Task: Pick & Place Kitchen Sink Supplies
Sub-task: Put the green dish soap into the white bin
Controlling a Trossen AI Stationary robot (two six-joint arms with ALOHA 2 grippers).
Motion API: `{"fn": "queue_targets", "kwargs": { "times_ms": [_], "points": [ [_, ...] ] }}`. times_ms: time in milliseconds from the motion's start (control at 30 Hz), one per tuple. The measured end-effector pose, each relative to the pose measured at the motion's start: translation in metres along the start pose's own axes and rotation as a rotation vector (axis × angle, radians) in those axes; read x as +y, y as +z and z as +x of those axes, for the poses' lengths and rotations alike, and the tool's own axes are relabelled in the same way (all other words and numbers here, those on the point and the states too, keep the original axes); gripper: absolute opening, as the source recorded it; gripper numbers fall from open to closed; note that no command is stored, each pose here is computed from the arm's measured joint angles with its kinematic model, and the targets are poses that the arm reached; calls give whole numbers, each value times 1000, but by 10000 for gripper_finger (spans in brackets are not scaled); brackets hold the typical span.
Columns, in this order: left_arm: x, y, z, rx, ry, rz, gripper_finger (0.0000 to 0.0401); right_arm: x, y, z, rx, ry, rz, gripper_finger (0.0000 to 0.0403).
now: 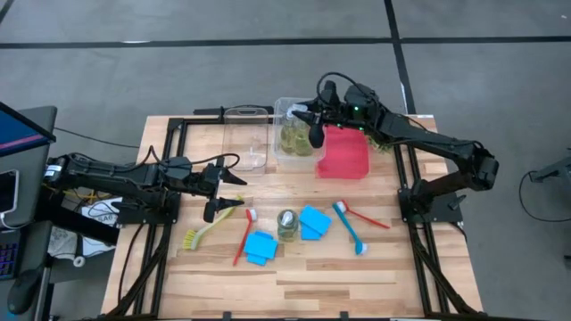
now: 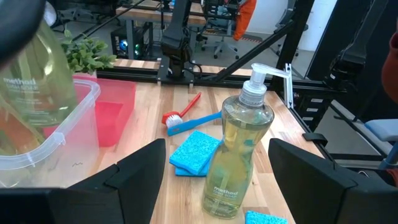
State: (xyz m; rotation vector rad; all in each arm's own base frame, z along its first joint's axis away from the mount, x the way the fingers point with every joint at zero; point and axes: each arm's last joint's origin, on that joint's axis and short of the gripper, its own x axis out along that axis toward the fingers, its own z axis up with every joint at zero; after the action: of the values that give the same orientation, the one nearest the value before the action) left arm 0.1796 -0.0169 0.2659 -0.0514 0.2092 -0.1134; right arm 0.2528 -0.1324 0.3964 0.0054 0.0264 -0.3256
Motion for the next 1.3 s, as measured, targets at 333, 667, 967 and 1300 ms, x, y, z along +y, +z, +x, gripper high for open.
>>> {"fn": "queue_targets", "kwargs": {
  "times_ms": [333, 667, 967, 1300],
  "points": [
    [0, 0, 0, 1, 0, 0, 287, 0, -9, -1, 98, -3, 11, 93],
    [0, 0, 0, 1, 0, 0, 287, -1, -20, -3, 213, -48, 26, 93],
    [0, 0, 0, 1, 0, 0, 287, -1, -27, -4, 285, -68, 34, 93],
    [0, 0, 0, 0, 0, 0, 287, -2, -42, -5, 356, -94, 39, 93]
  ]
}}
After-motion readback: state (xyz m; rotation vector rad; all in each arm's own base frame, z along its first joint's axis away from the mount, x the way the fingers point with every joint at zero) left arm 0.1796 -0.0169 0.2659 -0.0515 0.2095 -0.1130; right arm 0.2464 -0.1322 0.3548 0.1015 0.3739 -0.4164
